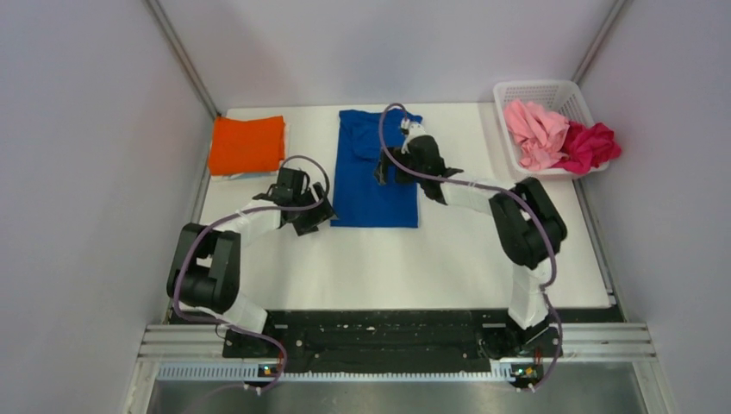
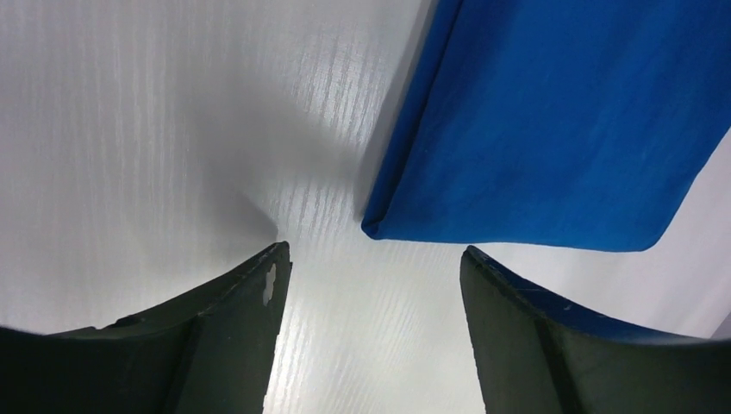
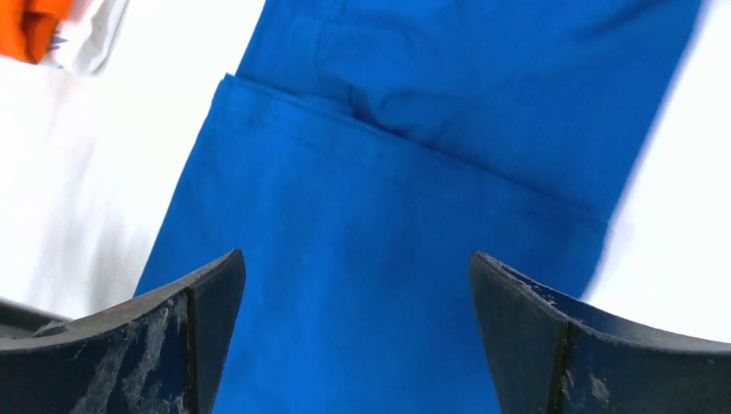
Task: Fold and stack the t-shirts
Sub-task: Grab one side of the 2/3 rectangular tshirt with both arms
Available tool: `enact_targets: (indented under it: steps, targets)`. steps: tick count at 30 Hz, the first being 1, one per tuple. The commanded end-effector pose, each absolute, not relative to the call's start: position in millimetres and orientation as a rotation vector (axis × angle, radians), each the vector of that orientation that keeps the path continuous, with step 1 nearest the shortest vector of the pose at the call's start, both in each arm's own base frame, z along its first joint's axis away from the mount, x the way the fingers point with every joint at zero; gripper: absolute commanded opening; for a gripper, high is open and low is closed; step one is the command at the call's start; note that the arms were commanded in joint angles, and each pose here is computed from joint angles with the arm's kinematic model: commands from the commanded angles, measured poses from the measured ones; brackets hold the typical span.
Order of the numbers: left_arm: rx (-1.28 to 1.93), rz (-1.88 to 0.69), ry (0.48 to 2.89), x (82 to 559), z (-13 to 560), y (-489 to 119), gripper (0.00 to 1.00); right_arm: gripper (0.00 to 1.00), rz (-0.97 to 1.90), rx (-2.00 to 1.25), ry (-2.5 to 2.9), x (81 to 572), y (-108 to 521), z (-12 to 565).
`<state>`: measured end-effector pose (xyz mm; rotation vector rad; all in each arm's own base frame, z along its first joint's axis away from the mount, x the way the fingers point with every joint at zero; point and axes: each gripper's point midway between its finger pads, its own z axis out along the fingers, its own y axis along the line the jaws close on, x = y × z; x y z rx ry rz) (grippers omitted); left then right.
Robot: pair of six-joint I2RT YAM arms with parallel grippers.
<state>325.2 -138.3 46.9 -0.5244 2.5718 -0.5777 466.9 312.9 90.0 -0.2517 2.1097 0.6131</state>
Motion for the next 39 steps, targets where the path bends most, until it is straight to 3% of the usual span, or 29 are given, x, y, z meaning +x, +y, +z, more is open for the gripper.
enact_targets:
  steps: [1, 8, 13, 16, 20, 25, 32, 36, 39]
  targets:
    - [-0.504, -0.645, 2.540, 336, 49, -149, 0.74, 0.99, 0.694, -0.107, 1.879, 450, 279, 176]
    - [-0.519, -0.615, 2.576, 336, 31, -148, 0.54, 0.99, 0.818, 0.131, 1.819, 407, 218, 171]
    - [-0.513, -0.652, 2.597, 336, 22, -156, 0.47, 0.99, 0.864, 0.136, 1.908, 390, 217, 152]
    - [-0.509, -0.680, 2.615, 334, 18, -161, 0.37, 0.97, 0.857, 0.152, 1.937, 384, 214, 145]
    - [-0.508, -0.677, 2.628, 331, 14, -164, 0.00, 0.96, 0.816, 0.169, 1.987, 377, 207, 135]
    - [-0.511, -0.657, 2.617, 331, 14, -162, 0.00, 0.91, 0.749, 0.143, 2.155, 355, 200, 103]
    - [-0.505, -0.656, 2.612, 329, 16, -162, 0.00, 0.74, 0.711, 0.066, 2.318, 334, 217, 63]
    - [-0.509, -0.657, 2.615, 328, 15, -163, 0.00, 0.58, 0.711, 0.013, 2.378, 332, 234, 49]
    - [-0.517, -0.649, 2.614, 328, 16, -162, 0.00, 0.55, 0.641, -0.008, 2.403, 329, 235, 39]
